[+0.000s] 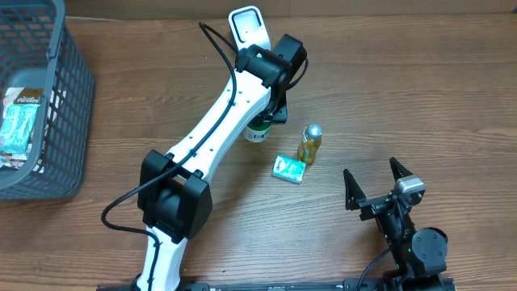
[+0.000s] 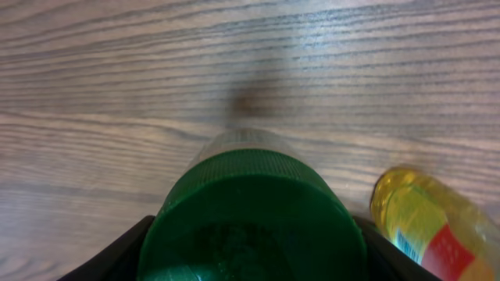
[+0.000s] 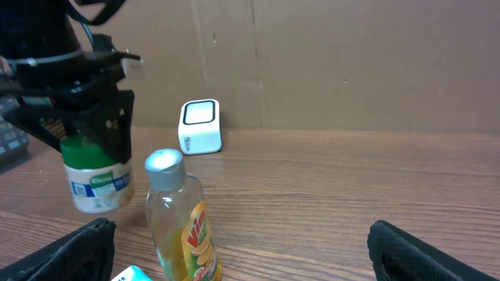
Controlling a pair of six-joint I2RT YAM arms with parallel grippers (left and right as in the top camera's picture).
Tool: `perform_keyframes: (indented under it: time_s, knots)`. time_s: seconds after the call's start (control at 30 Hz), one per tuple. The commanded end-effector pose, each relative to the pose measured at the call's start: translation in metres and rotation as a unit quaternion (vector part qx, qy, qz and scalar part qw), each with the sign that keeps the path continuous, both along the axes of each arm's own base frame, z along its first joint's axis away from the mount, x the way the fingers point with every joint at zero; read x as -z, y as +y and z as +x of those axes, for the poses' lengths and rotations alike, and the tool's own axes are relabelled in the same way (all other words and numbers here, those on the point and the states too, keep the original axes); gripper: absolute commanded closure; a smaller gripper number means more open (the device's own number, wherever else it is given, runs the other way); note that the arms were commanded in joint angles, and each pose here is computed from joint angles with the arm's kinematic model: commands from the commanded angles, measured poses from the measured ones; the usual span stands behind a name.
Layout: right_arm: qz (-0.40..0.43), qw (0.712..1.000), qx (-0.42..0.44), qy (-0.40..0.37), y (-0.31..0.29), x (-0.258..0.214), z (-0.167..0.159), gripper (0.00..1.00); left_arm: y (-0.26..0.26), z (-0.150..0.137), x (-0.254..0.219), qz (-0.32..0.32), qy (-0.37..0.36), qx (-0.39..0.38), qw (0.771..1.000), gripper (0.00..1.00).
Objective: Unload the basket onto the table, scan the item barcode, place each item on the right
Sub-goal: 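Carry the green-lid jar under the scanner and set it down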
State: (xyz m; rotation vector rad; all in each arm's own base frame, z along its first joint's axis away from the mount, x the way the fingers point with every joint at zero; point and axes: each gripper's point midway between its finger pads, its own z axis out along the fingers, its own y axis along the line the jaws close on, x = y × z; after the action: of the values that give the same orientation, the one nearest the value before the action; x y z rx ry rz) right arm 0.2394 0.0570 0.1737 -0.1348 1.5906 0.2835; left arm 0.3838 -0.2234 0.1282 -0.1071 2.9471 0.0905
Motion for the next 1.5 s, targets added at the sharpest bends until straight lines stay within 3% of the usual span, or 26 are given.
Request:
perform_keyframes:
  time_s: [0.0, 0.53, 0.97, 1.07, 1.23, 1.37, 1.47]
  knots:
    - [-0.002, 1.000, 0.006, -0.001, -0.002, 0.002, 0.001, 0.00, 0.000, -0.003, 0.013, -0.002, 0.003, -0.012, 1.000, 0.60]
    - [-0.002, 1.000, 0.006, -0.001, -0.002, 0.002, 0.001, 0.00, -0.019, 0.000, 0.046, -0.032, -0.010, -0.024, 0.999, 0.48]
    - [-0.002, 1.000, 0.006, -0.001, -0.002, 0.002, 0.001, 0.00, -0.017, -0.011, 0.059, -0.032, 0.013, -0.023, 0.999, 0.46]
    - [-0.002, 1.000, 0.006, -0.001, -0.002, 0.002, 0.001, 0.00, -0.016, -0.013, 0.059, -0.029, 0.017, -0.023, 0.999, 0.25]
    - [-0.002, 1.000, 0.006, -0.001, -0.002, 0.002, 0.001, 0.00, -0.020, -0.016, 0.060, -0.038, 0.030, 0.022, 0.999, 0.03]
    - [-0.002, 1.000, 0.006, -0.001, -0.002, 0.002, 0.001, 0.00, -0.020, -0.007, 0.048, -0.052, 0.022, 0.043, 0.997, 0.00]
    - [-0.002, 1.000, 0.006, -0.001, -0.002, 0.002, 0.001, 0.00, -0.012, 0.014, 0.012, -0.069, -0.013, 0.040, 0.997, 0.01]
